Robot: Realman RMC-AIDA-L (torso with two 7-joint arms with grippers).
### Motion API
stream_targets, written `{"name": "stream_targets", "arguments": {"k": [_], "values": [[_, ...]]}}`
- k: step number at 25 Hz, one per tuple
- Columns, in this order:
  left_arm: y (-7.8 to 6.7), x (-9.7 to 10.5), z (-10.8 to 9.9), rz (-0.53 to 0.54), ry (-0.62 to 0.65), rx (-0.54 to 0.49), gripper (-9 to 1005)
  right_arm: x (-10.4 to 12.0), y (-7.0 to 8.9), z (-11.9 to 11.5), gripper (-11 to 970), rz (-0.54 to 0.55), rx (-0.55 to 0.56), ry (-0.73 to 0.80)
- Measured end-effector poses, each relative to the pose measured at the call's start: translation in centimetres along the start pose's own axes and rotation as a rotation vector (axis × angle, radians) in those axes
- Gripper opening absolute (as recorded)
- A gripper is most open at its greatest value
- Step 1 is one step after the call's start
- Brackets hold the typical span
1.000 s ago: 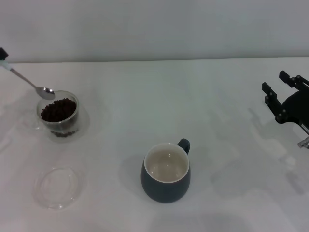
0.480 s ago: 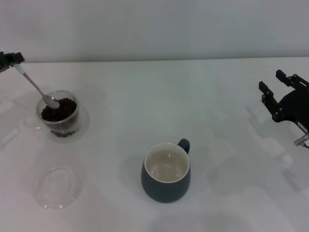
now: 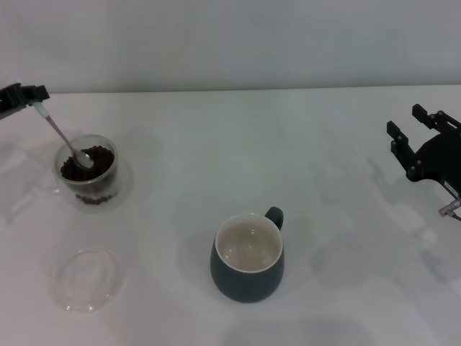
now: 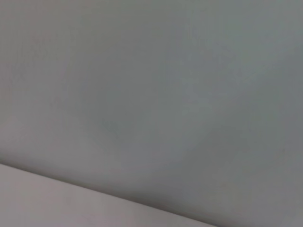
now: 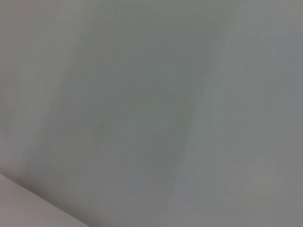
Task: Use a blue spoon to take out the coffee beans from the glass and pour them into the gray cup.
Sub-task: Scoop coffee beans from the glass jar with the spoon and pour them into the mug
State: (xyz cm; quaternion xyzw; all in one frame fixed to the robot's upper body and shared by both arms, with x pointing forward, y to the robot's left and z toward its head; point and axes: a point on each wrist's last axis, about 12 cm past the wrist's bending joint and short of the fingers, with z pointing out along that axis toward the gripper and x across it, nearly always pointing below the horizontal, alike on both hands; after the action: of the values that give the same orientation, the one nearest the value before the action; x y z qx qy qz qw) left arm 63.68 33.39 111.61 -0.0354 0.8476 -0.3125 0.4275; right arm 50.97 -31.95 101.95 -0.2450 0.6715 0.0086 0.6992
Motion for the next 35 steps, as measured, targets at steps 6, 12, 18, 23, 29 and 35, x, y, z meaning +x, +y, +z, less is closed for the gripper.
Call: {"name": "stream_targets", "arguments": {"k": [6, 12, 18, 23, 29, 35], "values": [[-0.4, 1.2, 0.2, -0.01, 0.011, 0.017, 130, 0.0, 0.0, -0.1, 464, 0.005, 0.006, 0.001], [0.0, 2.3, -0.4, -0.043, 0.0, 0.021, 131, 0.0, 0.0, -0.1, 464, 0.007, 0.007, 0.001], [1.0, 3.8, -1.4, -0.11, -0.016, 0.018, 131, -0.1, 0.0, 0.0, 464, 0.009, 0.003, -0.005], [1.7, 4.7, -2.6, -0.19, -0.049, 0.042, 131, -0.1, 0.1, 0.0, 464, 0.003, -0.001, -0.005], [2.3, 5.4, -3.8, -0.256, -0.087, 0.07, 131, 0.0, 0.1, 0.0, 464, 0.0, -0.003, -0.003], [2.5, 6.1, -4.2, -0.315, -0.098, 0.093, 130, 0.0, 0.0, 0.0, 464, -0.003, -0.003, 0.003]]}}
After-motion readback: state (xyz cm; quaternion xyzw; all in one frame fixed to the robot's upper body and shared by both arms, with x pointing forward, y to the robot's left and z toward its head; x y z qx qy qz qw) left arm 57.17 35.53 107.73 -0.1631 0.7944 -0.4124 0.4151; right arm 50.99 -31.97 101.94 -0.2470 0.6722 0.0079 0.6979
